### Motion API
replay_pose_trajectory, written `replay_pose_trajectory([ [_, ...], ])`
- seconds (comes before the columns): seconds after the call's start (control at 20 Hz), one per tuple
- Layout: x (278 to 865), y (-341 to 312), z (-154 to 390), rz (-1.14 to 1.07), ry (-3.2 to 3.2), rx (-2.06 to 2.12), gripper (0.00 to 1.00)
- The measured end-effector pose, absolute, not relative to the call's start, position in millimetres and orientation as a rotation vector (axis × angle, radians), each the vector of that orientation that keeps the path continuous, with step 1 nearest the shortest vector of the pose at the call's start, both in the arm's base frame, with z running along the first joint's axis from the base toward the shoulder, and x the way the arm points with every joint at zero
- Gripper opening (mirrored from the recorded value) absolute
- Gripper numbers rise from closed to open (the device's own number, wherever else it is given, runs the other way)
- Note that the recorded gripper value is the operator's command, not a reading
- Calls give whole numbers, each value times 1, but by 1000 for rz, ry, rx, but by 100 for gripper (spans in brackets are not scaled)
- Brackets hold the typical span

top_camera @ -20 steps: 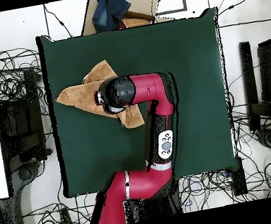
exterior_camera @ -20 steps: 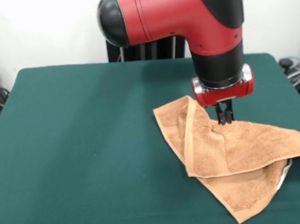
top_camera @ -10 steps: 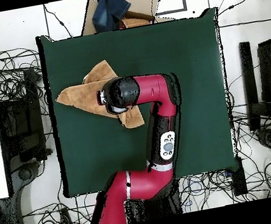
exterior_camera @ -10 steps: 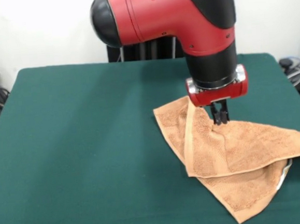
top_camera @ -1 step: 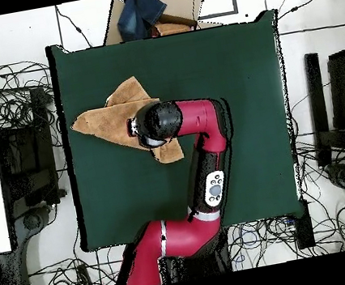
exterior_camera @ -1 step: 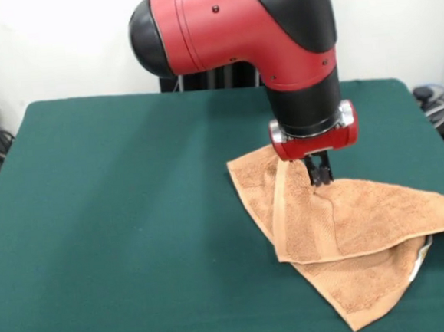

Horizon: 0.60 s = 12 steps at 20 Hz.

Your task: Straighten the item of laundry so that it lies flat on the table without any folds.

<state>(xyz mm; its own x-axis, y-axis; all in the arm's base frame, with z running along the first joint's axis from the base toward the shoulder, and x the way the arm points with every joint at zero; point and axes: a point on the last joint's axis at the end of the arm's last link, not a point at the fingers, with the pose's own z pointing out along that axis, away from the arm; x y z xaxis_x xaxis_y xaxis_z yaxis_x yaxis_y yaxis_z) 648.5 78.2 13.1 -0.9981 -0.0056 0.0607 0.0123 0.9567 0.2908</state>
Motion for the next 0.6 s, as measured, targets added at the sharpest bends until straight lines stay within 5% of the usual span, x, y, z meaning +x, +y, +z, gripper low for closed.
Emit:
replay_pose_trajectory([
  [0.6,646,74,9,-466,-3042,-25,0],
])
